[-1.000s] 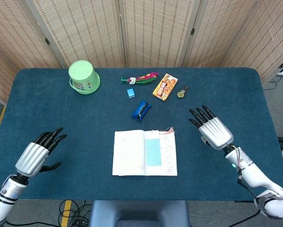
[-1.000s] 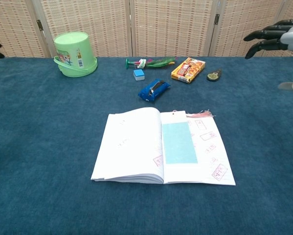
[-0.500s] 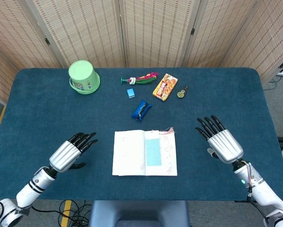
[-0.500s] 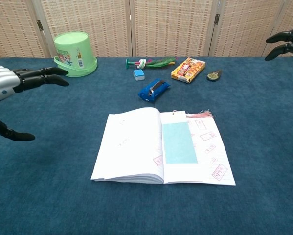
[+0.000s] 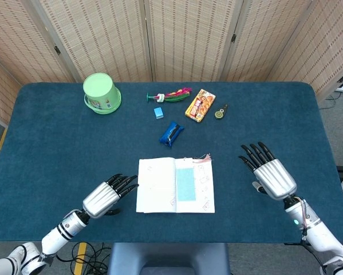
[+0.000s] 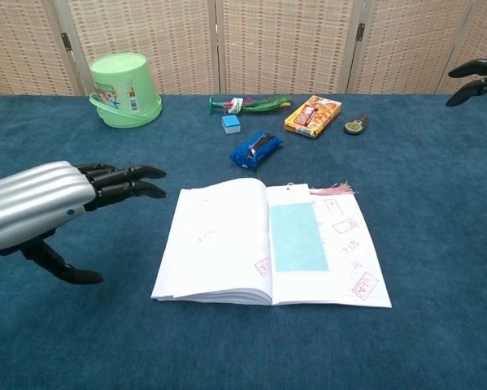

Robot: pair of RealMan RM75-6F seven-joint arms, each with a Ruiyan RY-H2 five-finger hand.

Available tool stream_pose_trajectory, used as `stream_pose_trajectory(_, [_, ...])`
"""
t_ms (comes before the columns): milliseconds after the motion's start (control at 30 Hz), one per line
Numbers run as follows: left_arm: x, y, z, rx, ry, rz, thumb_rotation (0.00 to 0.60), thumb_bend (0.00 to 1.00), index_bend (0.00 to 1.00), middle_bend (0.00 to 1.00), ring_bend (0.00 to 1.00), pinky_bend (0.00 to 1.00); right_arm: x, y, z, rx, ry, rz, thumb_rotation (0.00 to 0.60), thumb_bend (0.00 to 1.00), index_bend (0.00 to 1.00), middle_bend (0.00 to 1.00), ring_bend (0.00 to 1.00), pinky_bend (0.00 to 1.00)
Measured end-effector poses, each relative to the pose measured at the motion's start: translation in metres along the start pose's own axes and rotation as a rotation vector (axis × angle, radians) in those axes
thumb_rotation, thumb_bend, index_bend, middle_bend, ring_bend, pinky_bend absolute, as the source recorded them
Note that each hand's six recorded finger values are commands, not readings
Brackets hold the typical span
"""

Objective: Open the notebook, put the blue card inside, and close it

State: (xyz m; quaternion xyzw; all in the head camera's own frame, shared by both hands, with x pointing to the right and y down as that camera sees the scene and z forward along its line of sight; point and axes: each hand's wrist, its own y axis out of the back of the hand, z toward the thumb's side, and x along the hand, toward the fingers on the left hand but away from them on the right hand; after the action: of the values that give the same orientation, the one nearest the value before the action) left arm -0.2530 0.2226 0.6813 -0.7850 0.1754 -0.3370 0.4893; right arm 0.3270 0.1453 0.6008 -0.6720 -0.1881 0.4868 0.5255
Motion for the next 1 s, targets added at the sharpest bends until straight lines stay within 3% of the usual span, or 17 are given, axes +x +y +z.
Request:
stream_pose_trajectory(567, [0.023,-0.027,0.022,0.003,-0.006,-0.014,0.6,0.14,0.14,0.06,0.18,0.21,0.008,-0.003,-0.009,-0.018,-0.034,-0.004,0.6,0.14,0.17,0.02,0.0,0.0])
stream_pose_trajectory(1000, [0.028,-0.035,0.028,-0.003,-0.002,-0.02,0.6,0.14,0.14,0.06,0.18,0.21,0.01,-0.003,-0.012,-0.018,-0.043,-0.007,0.6,0.14,0.17,0.02,0.0,0.0])
